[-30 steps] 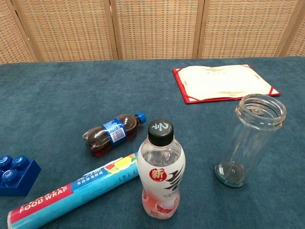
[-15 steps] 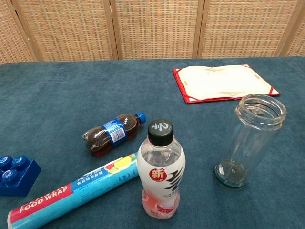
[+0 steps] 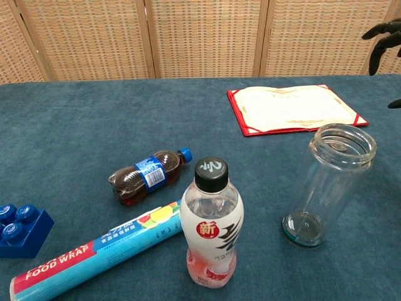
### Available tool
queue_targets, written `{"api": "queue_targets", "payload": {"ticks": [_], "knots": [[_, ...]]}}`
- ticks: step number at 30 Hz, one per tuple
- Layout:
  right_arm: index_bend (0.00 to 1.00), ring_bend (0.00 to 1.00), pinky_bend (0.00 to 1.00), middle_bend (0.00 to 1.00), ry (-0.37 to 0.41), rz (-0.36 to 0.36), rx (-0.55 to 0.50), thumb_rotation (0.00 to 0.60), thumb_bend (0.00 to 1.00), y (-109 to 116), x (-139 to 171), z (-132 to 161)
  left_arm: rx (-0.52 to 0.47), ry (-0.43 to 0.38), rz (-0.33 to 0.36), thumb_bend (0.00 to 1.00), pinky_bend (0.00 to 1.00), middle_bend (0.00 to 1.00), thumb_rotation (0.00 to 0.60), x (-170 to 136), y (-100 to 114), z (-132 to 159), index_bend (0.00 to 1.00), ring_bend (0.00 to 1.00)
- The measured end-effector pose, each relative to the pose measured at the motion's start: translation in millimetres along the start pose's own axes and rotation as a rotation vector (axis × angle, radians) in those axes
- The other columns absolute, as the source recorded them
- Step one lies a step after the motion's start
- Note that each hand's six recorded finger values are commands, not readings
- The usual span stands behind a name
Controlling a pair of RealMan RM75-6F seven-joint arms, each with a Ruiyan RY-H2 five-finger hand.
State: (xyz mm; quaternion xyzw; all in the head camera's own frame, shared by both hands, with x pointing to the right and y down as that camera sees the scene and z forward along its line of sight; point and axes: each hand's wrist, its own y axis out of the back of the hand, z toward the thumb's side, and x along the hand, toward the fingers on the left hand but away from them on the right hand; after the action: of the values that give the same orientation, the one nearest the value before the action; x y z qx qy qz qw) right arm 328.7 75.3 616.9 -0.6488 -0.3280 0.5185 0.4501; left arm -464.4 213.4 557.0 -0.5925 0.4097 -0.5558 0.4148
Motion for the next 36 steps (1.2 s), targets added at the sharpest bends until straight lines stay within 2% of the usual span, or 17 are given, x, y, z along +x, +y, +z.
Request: {"api": "queue_targets", "payload": {"ticks": [10, 19, 36], "knots": [[0.50, 0.06, 0.36, 0.21, -0.005, 0.061, -0.018, 0.600, 0.32, -30, -28, 12, -0.003, 0.002, -0.017, 0.21, 0.00, 0.00, 0.600, 3, -5, 0, 0.00, 0.00], [0.50, 0.06, 0.36, 0.20, -0.021, 0.123, 0.001, 0.600, 0.45, -60, -46, 15, 0.003, 0.008, -0.041, 0.21, 0.00, 0.00, 0.600, 7, -13, -2, 0.00, 0.00], [0.50, 0.06, 0.37, 0.20, -0.049, 0.205, 0.003, 0.600, 0.51, -99, -67, 16, 0.014, 0.015, -0.065, 0.21, 0.00, 0.00, 0.600, 12, -22, -4, 0.00, 0.00]]}}
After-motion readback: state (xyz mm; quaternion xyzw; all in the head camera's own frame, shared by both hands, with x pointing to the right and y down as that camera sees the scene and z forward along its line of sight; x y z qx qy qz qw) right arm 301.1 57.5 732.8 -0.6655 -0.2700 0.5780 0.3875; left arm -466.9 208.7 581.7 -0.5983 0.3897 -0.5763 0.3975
